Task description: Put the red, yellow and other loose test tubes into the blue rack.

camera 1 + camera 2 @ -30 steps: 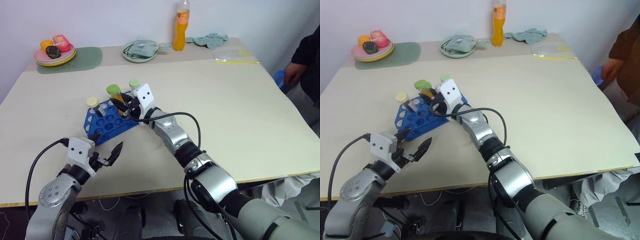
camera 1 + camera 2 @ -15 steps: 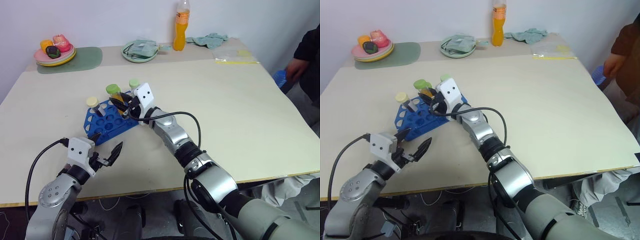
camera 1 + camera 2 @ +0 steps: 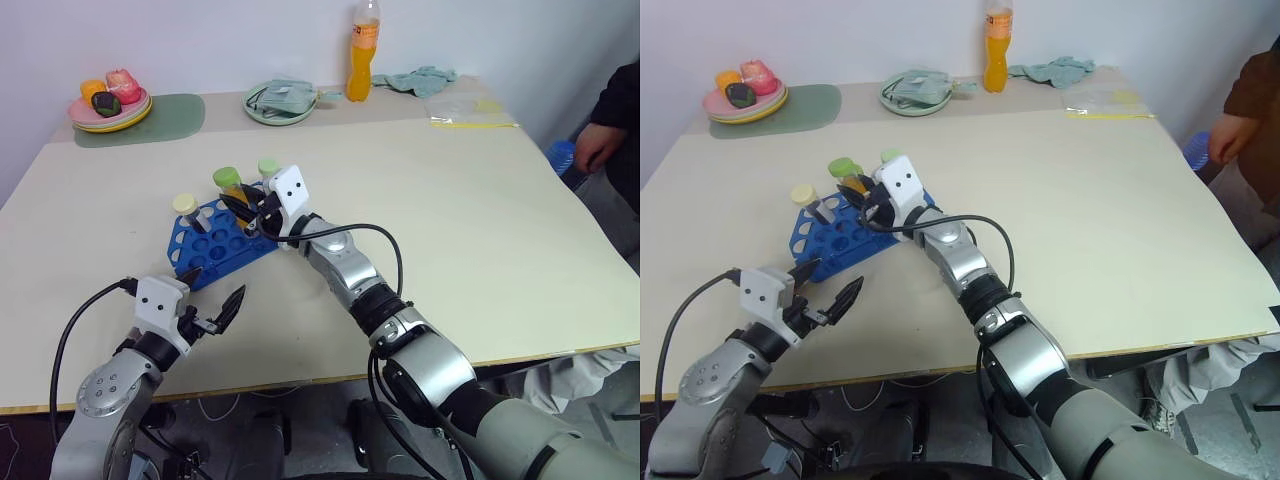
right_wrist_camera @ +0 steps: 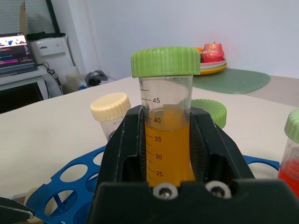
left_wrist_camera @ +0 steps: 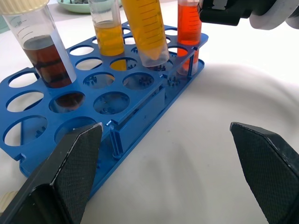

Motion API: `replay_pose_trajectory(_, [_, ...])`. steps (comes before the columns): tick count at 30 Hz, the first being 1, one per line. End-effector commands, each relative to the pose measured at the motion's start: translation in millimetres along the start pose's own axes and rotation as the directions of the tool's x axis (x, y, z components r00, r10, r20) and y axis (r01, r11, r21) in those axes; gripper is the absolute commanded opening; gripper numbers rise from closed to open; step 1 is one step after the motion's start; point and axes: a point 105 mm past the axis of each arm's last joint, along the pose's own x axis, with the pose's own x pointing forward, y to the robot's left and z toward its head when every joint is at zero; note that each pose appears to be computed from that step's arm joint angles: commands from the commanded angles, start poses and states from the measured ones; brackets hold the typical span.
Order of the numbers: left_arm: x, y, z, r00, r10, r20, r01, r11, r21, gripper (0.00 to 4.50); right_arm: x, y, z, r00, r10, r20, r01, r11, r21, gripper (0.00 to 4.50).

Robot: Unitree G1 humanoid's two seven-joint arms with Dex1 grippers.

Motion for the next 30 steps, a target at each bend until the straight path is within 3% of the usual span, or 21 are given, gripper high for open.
replay_pose_trajectory(1, [0, 0, 9, 0.999, -0.004, 0.037, 0.004, 1.000, 0.022, 4.50, 3, 32, -10, 0.999, 0.023, 0.044, -0.028, 0.992, 0.120, 0.95])
replay_pose_trajectory(15, [1, -1, 9, 0.999, -0.006, 0.039, 0.005, 1.000, 0.022, 4.50, -3, 31, -23, 1.000, 0.025, -0.011, -0.024, 0.995, 0.100, 0.95])
replay_pose_trajectory(30, [-1, -1, 8, 0.999, -0.002, 0.038, 0.001, 1.000, 0.017, 4.50, 8, 29, -15, 1.000, -0.018, 0.025, 0.016, 0.996, 0.087, 0.95])
